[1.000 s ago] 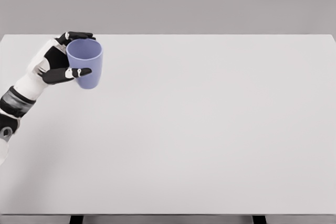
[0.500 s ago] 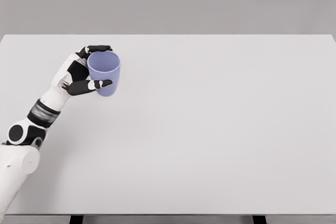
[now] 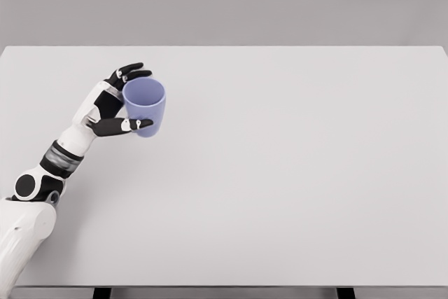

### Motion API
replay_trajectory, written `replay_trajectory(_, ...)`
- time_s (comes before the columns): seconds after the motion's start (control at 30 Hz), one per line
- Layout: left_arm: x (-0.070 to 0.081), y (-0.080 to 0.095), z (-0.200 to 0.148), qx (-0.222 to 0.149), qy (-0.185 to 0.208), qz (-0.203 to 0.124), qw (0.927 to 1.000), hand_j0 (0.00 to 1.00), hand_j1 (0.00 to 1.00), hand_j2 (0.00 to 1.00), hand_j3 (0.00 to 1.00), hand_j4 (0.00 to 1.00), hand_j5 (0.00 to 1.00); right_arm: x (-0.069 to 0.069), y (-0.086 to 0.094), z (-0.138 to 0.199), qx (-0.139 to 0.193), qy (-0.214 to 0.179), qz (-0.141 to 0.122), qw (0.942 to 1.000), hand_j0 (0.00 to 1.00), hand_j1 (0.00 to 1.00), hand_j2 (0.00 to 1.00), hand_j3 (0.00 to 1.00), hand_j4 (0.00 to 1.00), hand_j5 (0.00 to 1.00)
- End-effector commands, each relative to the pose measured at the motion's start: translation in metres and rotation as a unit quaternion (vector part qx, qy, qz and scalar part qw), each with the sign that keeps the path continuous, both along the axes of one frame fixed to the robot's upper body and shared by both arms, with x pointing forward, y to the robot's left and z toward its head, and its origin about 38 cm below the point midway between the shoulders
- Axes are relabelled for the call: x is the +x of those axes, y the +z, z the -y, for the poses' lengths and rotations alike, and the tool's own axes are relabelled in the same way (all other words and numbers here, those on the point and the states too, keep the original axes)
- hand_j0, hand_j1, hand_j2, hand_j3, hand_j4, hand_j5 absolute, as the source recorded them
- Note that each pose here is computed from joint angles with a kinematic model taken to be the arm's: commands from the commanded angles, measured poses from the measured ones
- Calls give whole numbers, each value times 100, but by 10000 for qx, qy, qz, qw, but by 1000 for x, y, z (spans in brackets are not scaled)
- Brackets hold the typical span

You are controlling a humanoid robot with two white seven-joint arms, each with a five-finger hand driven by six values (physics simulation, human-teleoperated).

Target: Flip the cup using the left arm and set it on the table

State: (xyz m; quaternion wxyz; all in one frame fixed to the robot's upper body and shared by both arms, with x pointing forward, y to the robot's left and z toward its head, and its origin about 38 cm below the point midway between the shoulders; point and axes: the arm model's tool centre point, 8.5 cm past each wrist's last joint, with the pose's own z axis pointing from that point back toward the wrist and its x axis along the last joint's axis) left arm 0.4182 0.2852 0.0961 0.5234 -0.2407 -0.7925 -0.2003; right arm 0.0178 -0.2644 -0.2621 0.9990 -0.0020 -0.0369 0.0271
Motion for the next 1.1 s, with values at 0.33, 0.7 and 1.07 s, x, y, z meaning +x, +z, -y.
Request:
replay_trajectory(0.33,1,4,0,-91,45,69,9999,100,100,100,100,100,100,0,0,0,1,-1,0,10000,100,100,100,100,100,100)
replay_trajectory(0.7,-1,52,-21,132,-44,661,9977,100,100,100,100,100,100,0,0,0,1,-1,0,10000,100,100,100,100,100,100)
replay_trajectory(1.07,-3,107,-110,4704,-232,1227,8736,100,100,100,100,100,100,0,0,0,1,-1,0,10000,100,100,100,100,100,100)
